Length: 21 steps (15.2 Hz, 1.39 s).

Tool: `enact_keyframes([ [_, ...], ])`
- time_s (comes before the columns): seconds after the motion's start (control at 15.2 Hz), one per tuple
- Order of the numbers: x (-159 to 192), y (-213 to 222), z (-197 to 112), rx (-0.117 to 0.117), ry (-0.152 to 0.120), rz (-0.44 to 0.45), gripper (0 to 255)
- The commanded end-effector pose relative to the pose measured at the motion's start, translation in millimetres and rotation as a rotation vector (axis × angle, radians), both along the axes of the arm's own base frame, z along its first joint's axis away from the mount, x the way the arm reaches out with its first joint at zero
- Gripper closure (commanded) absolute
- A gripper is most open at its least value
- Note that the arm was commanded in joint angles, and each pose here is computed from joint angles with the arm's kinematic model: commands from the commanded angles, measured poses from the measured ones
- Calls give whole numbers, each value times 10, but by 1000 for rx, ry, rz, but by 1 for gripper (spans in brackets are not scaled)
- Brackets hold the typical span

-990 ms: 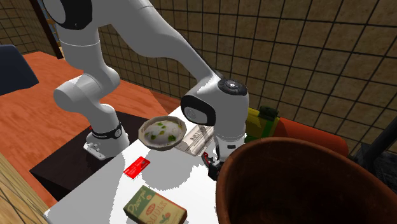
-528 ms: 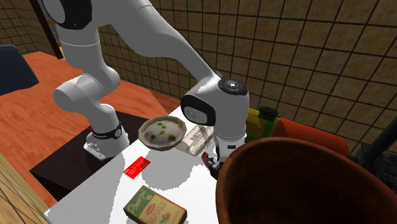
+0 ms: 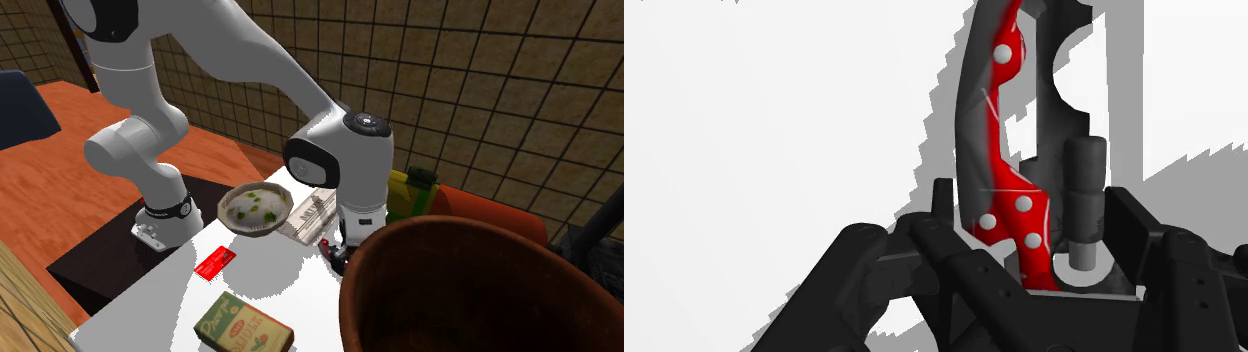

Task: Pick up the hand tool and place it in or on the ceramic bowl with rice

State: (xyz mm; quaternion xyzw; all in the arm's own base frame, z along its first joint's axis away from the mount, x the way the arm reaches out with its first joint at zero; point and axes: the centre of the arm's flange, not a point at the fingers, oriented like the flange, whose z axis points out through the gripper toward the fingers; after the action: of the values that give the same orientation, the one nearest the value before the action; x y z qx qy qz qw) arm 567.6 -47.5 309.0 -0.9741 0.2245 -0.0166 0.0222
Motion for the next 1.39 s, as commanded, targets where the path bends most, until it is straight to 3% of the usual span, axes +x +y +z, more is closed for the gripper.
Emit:
enact_keyframes([
  [0.0,0,3,106,0,0,0,255],
  [1.32,0,3,1162,0,0,0,255],
])
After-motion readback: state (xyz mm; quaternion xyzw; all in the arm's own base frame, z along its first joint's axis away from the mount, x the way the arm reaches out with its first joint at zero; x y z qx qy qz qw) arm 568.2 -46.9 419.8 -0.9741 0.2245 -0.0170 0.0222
